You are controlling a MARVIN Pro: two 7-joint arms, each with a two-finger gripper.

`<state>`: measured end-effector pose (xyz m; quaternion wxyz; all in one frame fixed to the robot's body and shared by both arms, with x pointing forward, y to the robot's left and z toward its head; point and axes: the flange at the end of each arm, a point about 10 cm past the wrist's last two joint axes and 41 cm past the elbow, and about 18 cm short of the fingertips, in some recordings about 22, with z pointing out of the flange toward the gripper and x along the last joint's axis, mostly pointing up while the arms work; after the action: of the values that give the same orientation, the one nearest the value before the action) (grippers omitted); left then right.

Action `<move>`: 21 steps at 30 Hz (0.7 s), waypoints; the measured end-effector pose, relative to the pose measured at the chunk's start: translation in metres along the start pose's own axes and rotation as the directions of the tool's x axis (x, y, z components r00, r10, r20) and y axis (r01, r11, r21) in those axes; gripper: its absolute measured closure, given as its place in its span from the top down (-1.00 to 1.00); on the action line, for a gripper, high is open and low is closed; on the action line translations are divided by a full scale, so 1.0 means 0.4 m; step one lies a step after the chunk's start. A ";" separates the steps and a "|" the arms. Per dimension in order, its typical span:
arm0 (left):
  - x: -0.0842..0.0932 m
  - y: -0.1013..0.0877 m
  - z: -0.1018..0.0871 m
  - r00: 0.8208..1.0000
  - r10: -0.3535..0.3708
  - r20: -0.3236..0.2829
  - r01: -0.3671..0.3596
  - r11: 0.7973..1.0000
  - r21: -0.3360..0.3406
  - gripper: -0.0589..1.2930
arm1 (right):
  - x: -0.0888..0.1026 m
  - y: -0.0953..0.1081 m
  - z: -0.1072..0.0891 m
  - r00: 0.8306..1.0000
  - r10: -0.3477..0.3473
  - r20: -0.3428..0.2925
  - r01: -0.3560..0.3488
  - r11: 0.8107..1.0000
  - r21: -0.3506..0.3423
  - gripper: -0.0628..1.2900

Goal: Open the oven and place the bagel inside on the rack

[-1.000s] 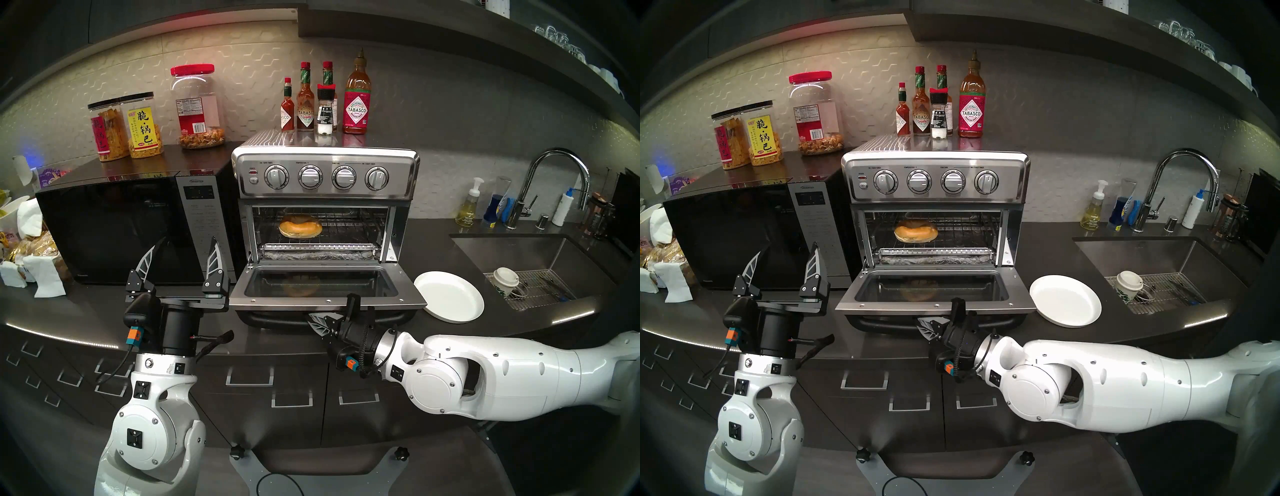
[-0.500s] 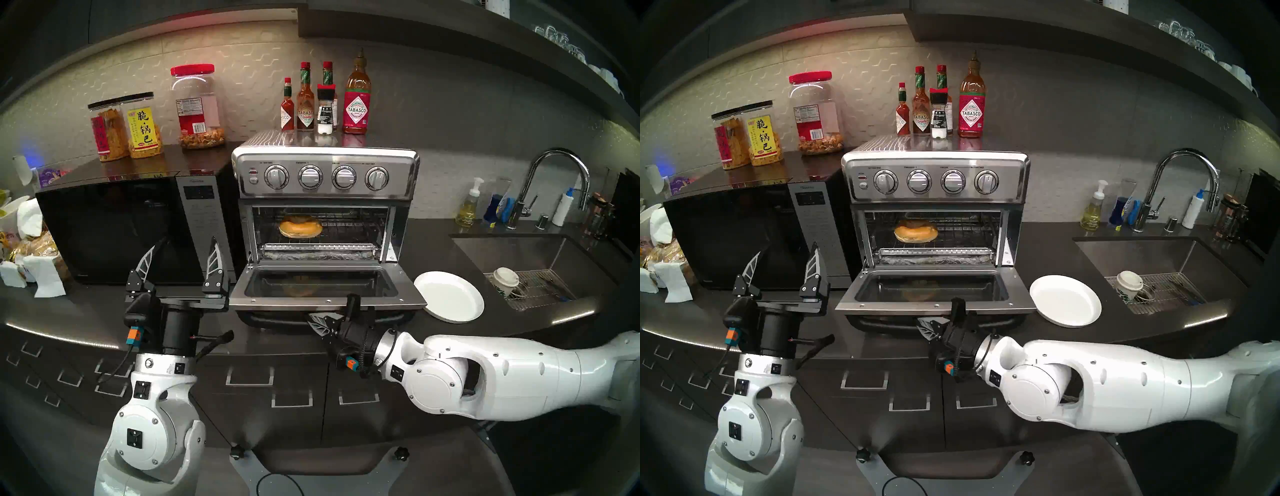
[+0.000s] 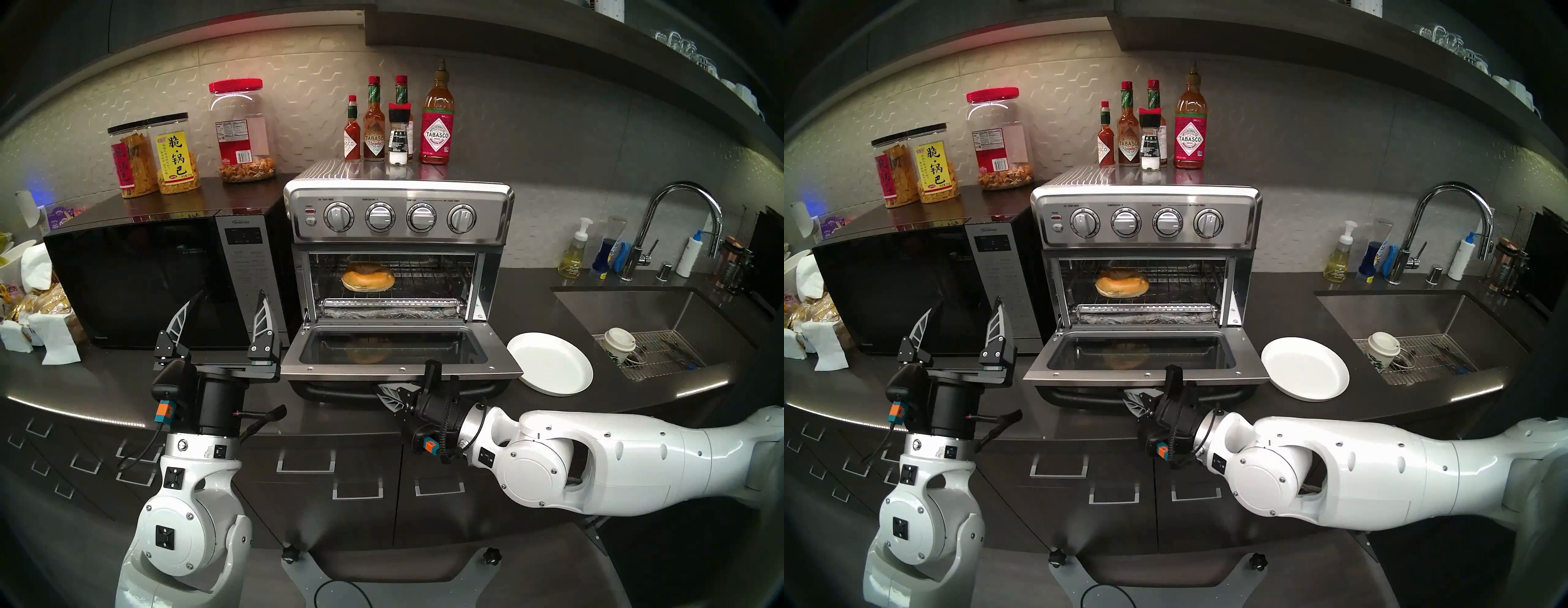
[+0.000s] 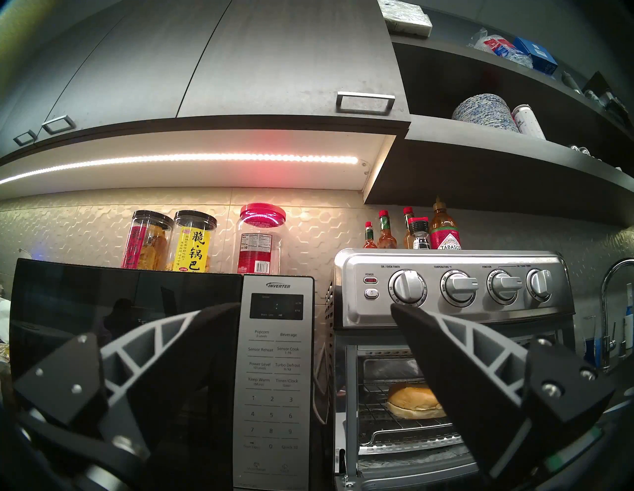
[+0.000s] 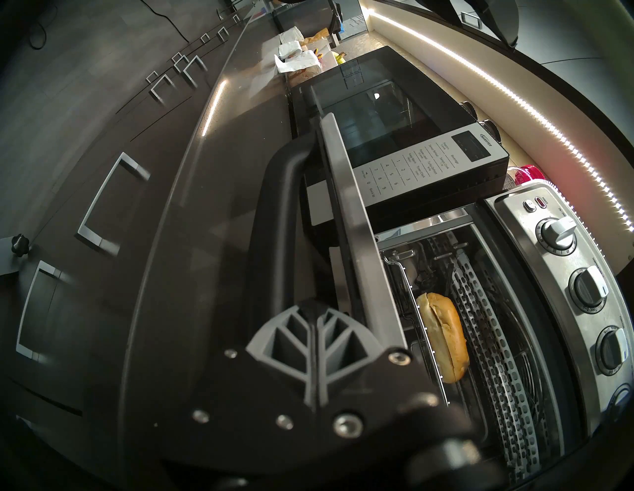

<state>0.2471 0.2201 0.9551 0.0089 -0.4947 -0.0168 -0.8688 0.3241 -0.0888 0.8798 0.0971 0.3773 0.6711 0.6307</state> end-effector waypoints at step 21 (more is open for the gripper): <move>0.000 0.000 0.000 1.000 0.000 0.000 0.000 1.000 0.000 0.94 | 0.000 0.000 0.000 1.000 0.000 0.000 0.000 1.000 0.000 -0.95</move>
<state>0.2471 0.2201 0.9551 0.0089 -0.4947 -0.0168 -0.8688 0.3241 -0.0888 0.8798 0.0971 0.3773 0.6712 0.6307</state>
